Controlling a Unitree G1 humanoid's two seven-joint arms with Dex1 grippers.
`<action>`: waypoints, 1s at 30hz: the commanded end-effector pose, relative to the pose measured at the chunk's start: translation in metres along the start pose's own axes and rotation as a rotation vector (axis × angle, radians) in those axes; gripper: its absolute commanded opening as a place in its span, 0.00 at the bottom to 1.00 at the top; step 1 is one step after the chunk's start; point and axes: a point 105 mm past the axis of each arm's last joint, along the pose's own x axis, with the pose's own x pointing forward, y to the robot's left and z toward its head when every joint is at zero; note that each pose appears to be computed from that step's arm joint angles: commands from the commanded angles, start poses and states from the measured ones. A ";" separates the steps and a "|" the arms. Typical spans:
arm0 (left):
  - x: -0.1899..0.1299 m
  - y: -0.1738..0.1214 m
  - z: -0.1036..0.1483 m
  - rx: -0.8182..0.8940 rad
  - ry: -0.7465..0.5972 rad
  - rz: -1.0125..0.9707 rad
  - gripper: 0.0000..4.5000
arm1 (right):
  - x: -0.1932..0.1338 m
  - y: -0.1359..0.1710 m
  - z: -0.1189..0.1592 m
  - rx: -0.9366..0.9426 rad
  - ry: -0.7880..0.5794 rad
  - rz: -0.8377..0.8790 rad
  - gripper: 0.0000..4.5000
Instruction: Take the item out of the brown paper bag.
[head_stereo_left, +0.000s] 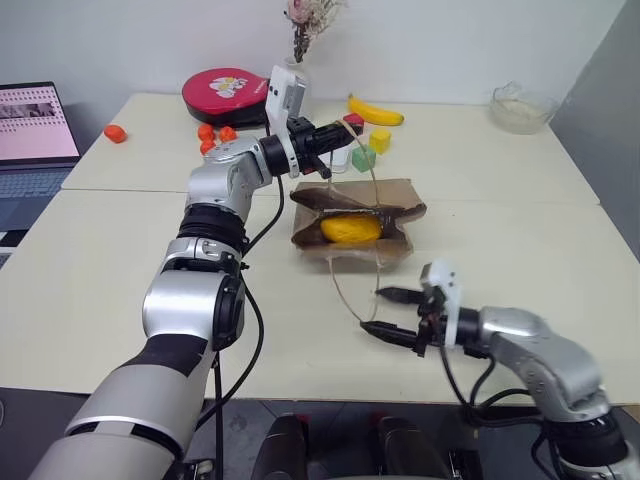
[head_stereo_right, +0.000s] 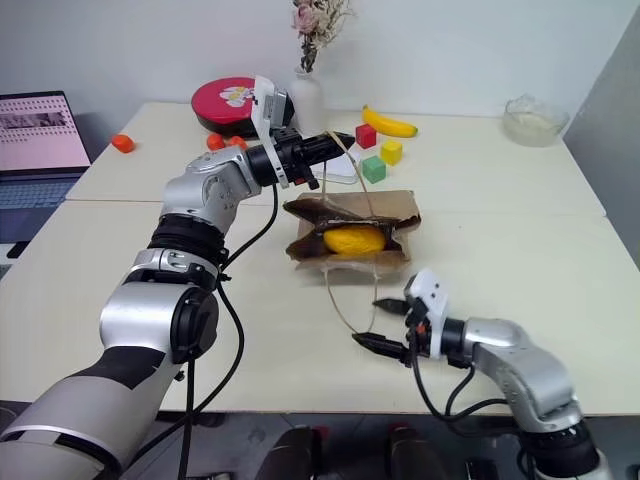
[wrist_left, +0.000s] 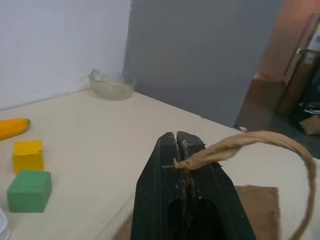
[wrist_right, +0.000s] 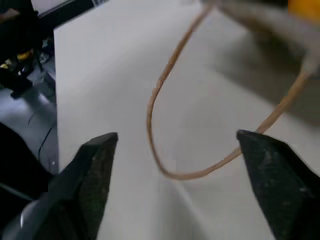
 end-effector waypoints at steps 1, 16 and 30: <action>-0.003 -0.006 0.020 0.046 -0.042 -0.039 0.00 | -0.016 0.018 0.023 0.003 -0.051 -0.018 0.99; 0.000 -0.016 0.028 0.063 -0.051 -0.096 0.00 | 0.039 -0.014 0.070 -0.119 -0.198 -0.087 0.37; 0.004 -0.021 0.027 0.065 -0.052 -0.125 0.00 | 0.094 -0.067 0.072 -0.229 -0.198 -0.117 0.01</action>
